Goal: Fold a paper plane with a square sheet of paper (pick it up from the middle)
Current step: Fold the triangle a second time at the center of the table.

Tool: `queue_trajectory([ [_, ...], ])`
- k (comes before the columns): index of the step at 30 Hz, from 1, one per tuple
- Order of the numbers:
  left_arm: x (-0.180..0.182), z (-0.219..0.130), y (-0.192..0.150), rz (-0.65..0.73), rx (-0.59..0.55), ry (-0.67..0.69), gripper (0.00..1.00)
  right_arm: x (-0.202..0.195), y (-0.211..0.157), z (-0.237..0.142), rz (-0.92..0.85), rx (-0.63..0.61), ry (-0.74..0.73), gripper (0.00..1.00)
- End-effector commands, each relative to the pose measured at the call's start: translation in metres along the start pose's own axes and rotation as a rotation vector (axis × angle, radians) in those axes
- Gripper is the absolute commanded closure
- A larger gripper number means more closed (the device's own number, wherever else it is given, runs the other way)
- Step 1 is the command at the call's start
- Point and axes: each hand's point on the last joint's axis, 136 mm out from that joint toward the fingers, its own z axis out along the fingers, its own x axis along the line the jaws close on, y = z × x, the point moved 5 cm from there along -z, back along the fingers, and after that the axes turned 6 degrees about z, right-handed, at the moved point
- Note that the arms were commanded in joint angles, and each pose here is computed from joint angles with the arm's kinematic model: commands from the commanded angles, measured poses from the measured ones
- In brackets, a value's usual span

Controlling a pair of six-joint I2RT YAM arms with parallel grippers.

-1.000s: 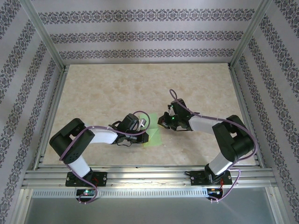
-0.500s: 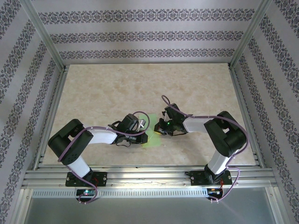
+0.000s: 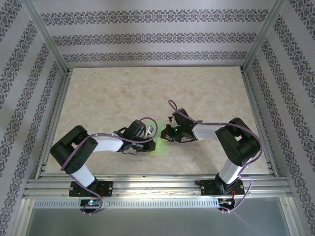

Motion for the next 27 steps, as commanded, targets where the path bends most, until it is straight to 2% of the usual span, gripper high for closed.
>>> queue_trajectory([
  [1, 0.005, -0.002, -0.013, -0.023, 0.044, 0.037, 1.0, -0.017, 0.0, 0.006, 0.034, -0.005, -0.084, 1.0],
  [4, -0.013, -0.007, 0.002, -0.036, -0.016, -0.046, 0.99, -0.04, -0.002, 0.006, 0.106, -0.018, -0.138, 1.0],
  [10, -0.037, -0.016, 0.025, -0.014, -0.08, -0.111, 0.99, -0.039, -0.004, 0.001, 0.093, -0.022, -0.123, 1.0],
  [19, -0.035, 0.013, 0.033, -0.026, 0.0, -0.107, 0.99, -0.038, -0.004, 0.001, 0.104, -0.02, -0.116, 1.0],
  [27, -0.008, 0.026, 0.008, -0.06, 0.094, -0.015, 0.99, -0.041, -0.004, 0.002, 0.109, -0.014, -0.125, 1.0],
])
